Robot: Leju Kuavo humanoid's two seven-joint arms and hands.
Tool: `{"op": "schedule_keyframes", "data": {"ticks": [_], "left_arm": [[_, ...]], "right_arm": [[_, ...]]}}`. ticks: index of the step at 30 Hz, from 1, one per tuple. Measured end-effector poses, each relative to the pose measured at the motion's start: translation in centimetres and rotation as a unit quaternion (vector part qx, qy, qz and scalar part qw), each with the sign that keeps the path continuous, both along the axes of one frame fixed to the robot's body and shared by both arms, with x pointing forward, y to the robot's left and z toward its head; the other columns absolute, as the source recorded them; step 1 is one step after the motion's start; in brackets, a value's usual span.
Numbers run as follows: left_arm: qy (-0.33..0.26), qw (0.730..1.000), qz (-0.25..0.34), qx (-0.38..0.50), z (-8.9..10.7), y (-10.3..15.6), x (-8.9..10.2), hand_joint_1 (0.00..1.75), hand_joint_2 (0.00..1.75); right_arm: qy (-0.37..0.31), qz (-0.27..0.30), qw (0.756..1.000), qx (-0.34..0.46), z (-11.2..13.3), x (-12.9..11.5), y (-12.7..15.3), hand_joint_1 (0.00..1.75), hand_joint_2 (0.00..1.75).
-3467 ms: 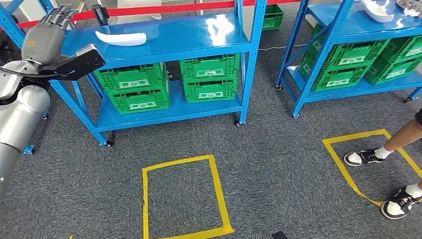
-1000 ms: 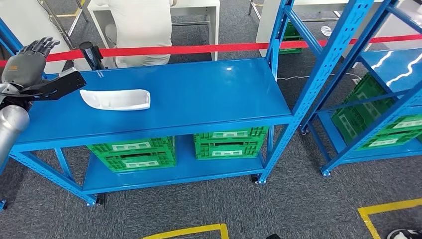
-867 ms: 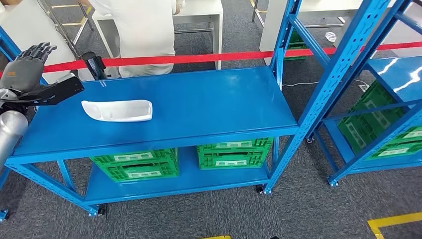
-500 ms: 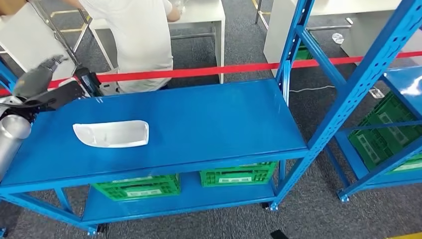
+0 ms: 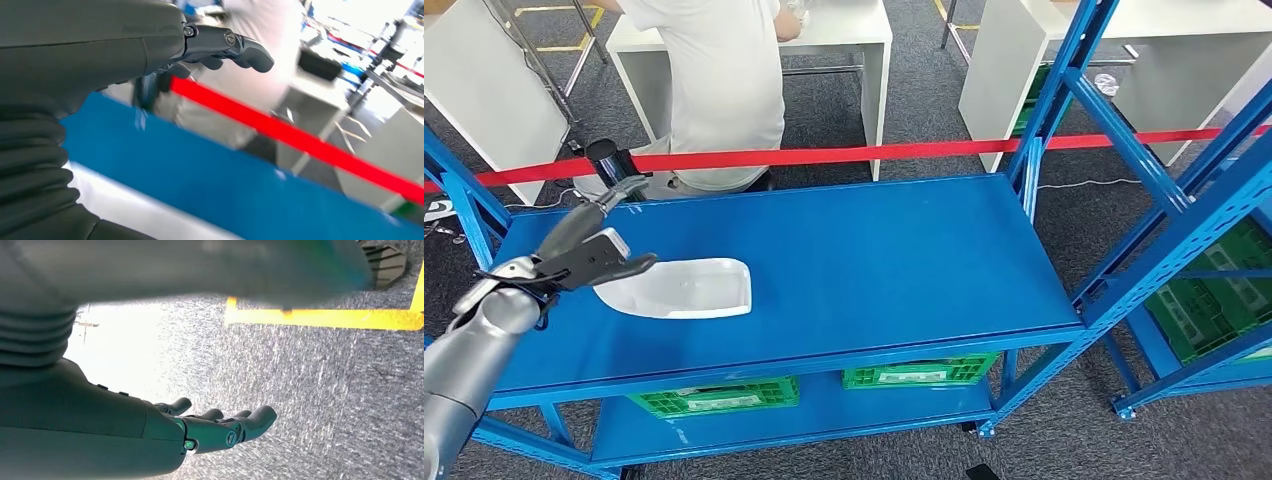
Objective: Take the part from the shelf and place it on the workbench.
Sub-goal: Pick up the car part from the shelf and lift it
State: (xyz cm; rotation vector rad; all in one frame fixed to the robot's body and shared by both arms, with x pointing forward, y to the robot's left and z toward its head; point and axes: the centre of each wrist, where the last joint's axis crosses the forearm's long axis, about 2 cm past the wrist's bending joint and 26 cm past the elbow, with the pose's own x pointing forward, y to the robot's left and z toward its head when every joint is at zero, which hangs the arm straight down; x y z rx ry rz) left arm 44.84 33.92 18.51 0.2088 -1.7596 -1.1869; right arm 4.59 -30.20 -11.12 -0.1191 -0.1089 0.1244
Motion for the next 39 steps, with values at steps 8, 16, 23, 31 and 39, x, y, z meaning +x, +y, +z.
{"op": "schedule_keyframes", "data": {"ticks": [8,16,23,31,39], "left_arm": [[0.014,0.999,-0.046,-0.022,-2.1,-1.5,-1.7,0.0,1.75],[0.013,0.996,-0.083,0.007,-5.0,-4.1,-4.9,0.0,1.75],[0.014,0.995,-0.097,0.031,-6.4,-4.8,-6.2,0.0,1.75],[-0.007,0.993,-0.086,0.079,-7.1,-5.0,-6.6,0.0,1.75],[-0.024,0.991,-0.039,0.127,-7.6,-4.2,-5.4,0.0,1.75]], "right_arm": [[0.0,-0.013,1.0,0.001,0.0,-0.1,-0.1,0.0,1.75],[0.0,-0.022,1.0,0.0,0.0,-0.3,-0.2,0.0,1.75],[-0.004,-0.019,1.0,0.001,-0.1,-0.6,-0.2,0.0,1.75],[-0.002,-0.018,1.0,0.001,-0.1,-0.7,-0.2,0.0,1.75],[-0.002,-0.017,1.0,0.0,-0.1,-0.7,-0.2,0.0,1.75]]}}
